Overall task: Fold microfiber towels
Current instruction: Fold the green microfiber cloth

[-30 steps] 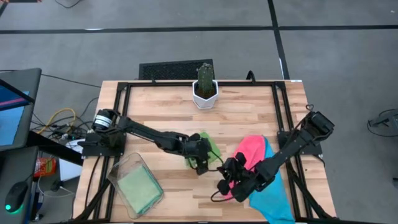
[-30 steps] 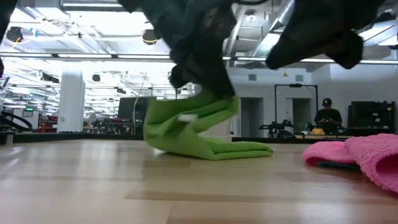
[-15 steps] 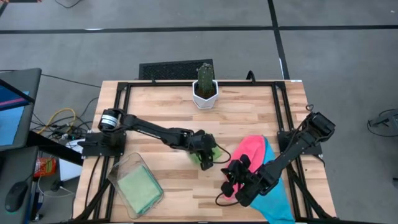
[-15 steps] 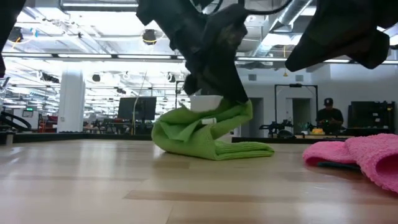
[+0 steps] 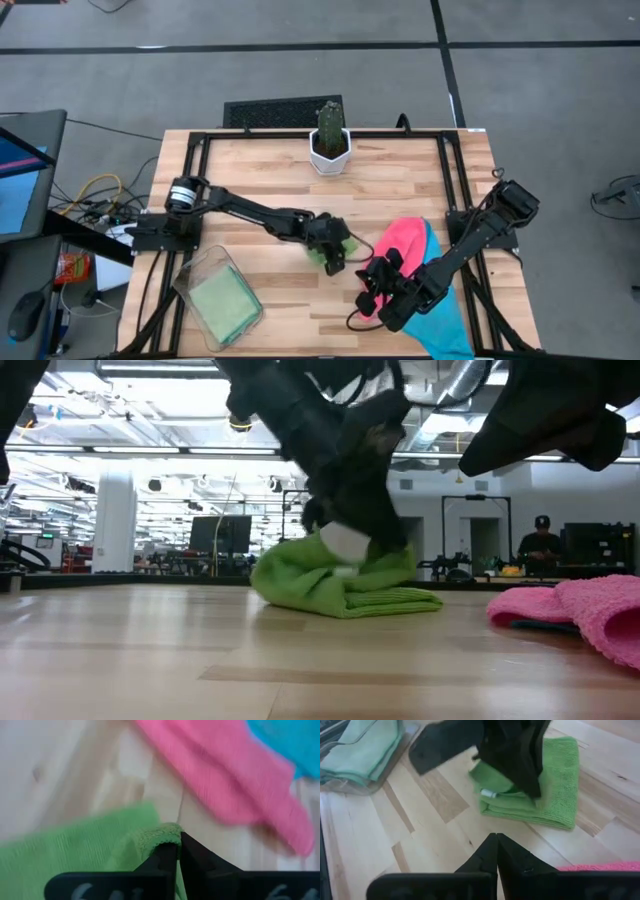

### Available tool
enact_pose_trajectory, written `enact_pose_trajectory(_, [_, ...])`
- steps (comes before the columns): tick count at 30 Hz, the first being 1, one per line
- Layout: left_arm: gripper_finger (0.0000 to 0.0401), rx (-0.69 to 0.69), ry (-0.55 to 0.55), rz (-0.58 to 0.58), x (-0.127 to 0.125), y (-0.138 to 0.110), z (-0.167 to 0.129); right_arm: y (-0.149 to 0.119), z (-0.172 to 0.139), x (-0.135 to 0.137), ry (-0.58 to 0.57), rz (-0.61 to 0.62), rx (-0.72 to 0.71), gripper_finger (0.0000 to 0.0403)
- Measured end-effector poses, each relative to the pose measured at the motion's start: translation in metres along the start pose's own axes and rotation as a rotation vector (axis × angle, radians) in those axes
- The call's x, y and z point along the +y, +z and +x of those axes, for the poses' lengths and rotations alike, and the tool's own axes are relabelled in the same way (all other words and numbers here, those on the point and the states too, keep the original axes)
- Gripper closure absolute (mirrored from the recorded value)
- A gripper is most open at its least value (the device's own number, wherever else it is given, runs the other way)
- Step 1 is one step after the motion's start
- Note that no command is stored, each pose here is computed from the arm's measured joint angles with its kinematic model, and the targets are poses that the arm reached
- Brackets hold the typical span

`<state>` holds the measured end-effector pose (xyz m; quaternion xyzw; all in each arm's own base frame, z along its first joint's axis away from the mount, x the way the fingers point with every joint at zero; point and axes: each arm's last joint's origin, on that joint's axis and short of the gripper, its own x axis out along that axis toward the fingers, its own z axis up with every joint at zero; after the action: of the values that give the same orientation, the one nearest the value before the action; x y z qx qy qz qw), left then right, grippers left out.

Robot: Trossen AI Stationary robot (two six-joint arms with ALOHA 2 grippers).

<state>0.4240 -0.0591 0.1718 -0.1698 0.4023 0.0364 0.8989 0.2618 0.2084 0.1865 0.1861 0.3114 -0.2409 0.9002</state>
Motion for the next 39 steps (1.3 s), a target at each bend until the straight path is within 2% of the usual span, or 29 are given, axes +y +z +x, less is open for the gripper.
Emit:
enact_pose_trajectory(5, [0.0399,0.031,-0.062,-0.015,-0.003,-0.003,0.014,0.0,0.0,0.0,0.0,0.01,0.003,0.0359])
enact_pose_trajectory(11, [0.0392,0.002,0.004,-0.028,0.0,-0.001,0.013,0.0,0.0,-0.001,-0.008,0.026,0.007,0.0344])
enact_pose_trajectory(19, [0.0303,0.07,-0.106,-0.025,0.0,0.006,0.009,-0.001,0.0,-0.001,-0.01,0.039,0.011,0.0317])
enact_pose_trajectory(23, [0.0257,0.149,-0.099,-0.003,0.0,0.017,0.0,0.0,0.0,-0.002,-0.012,0.038,0.011,0.0295])
enact_pose_trajectory(28, [0.0236,0.325,-0.101,0.09,-0.007,0.032,-0.032,0.0,0.0,-0.002,-0.011,0.008,0.011,0.0269])
enact_pose_trajectory(32, [0.0245,0.366,-0.087,0.22,-0.023,0.038,-0.094,0.0,0.0,-0.001,-0.007,-0.017,0.01,0.0257])
enact_pose_trajectory(35, [0.0255,0.283,0.02,0.344,-0.033,0.022,-0.137,0.0,0.0,-0.001,-0.007,-0.022,0.01,0.0253])
enact_pose_trajectory(37, [0.0258,0.207,0.087,0.427,-0.037,-0.001,-0.145,0.0,0.0,-0.001,-0.007,-0.027,0.01,0.0252])
enact_pose_trajectory(39, [0.0259,0.101,0.09,0.481,-0.039,-0.025,-0.142,0.0,0.0,-0.001,-0.008,-0.033,0.011,0.0252])
